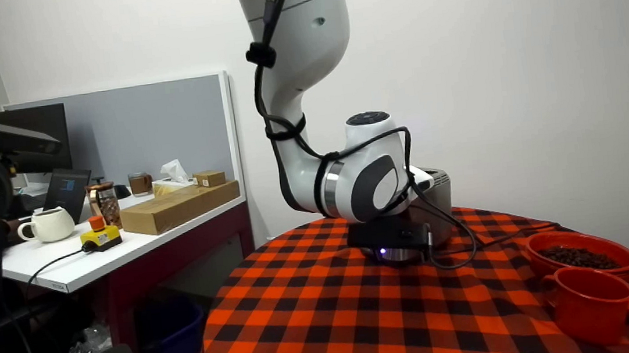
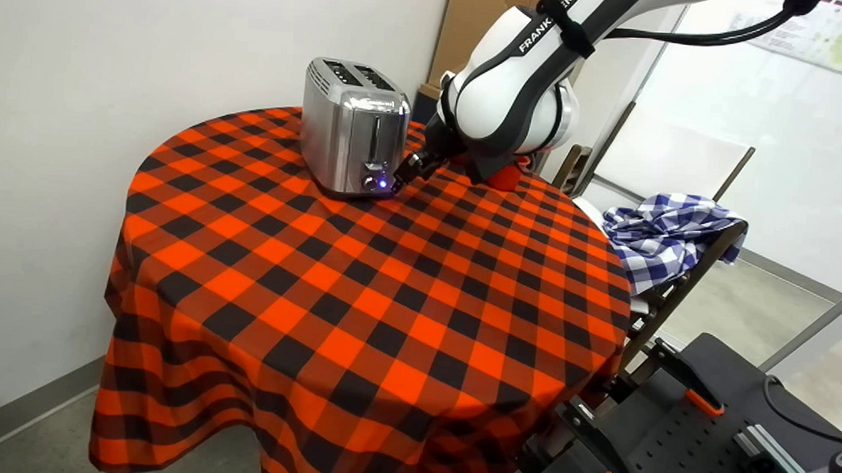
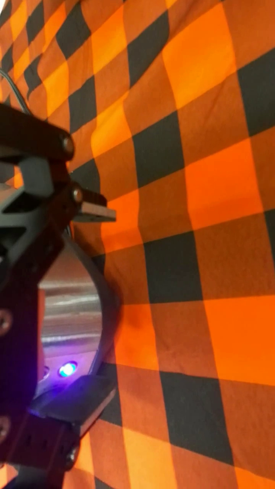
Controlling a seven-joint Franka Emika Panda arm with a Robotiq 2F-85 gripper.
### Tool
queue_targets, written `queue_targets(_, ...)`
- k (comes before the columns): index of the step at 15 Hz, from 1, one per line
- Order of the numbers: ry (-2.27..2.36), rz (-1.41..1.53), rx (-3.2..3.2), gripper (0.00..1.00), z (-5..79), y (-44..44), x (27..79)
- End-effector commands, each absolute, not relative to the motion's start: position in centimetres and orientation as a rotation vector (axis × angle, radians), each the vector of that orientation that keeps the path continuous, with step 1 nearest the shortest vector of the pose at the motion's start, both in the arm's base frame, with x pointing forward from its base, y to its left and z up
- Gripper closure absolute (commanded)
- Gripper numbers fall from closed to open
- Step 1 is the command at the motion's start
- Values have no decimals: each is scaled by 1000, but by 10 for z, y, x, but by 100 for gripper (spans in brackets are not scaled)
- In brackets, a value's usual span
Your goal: Push the button on the bottom of the toaster
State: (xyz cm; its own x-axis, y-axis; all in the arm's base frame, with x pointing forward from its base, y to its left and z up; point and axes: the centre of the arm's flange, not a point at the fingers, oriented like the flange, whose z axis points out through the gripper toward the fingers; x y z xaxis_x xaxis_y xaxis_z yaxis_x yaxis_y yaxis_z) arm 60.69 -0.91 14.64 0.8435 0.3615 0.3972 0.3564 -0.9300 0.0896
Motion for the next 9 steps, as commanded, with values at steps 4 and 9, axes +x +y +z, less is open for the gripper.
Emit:
queue_targets(4,584,736,3026,0,150,2,615)
queue_targets(9,551,717,3012,0,151,-2,620)
